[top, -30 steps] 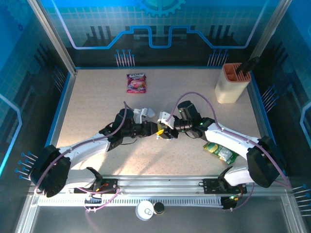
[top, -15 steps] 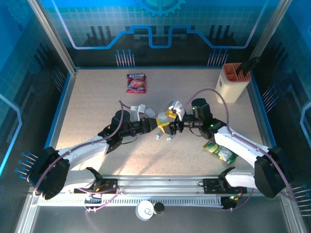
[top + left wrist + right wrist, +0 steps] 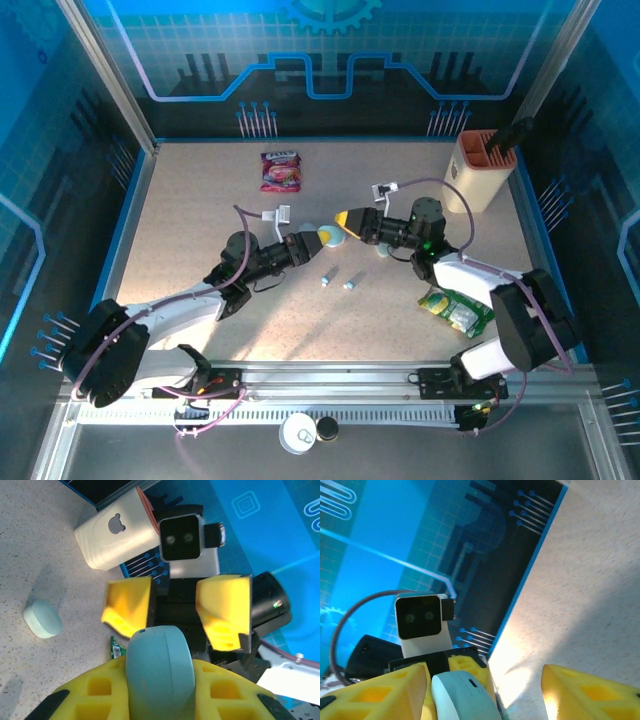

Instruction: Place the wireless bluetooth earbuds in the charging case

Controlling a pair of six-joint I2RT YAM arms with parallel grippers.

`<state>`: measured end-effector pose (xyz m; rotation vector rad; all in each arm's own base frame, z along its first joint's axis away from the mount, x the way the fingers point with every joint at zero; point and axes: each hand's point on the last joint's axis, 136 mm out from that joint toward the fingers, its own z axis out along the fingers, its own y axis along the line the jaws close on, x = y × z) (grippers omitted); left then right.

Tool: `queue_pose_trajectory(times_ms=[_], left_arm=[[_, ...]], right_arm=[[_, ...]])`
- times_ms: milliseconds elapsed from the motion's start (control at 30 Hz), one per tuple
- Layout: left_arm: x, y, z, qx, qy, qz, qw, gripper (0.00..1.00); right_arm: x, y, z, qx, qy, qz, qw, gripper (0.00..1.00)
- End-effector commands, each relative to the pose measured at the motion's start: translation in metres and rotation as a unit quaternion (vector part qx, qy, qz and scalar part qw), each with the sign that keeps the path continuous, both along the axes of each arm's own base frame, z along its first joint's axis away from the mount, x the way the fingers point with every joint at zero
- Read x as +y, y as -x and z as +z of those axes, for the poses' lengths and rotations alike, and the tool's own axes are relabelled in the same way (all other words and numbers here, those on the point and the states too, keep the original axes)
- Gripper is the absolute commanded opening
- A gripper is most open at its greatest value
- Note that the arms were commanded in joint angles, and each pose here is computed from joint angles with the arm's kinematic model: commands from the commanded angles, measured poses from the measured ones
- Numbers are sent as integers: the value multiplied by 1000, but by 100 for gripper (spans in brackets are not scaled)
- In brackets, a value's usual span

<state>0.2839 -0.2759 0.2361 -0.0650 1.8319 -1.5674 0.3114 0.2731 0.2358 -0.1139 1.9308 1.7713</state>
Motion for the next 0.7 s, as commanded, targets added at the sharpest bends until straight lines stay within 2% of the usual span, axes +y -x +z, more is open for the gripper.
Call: queue_pose_trajectory(times_ms=[0, 267, 533, 600, 667], left_arm=[[3, -6, 20, -19, 37, 24, 999, 9], [11, -14, 24, -27, 50, 57, 997, 9], [5, -12, 24, -26, 52, 36, 998, 9], [4, -10, 22, -27, 49, 32, 998, 13], [4, -11, 21, -33, 44, 33, 998, 24]], right_arm=[[7, 15, 27, -8, -72, 39, 997, 62], [17, 24, 22, -12, -70, 50, 996, 59], [18, 21, 25, -12, -70, 46, 996, 28], [18, 21, 26, -14, -71, 47, 996, 24], [17, 20, 27, -16, -72, 43, 996, 18]])
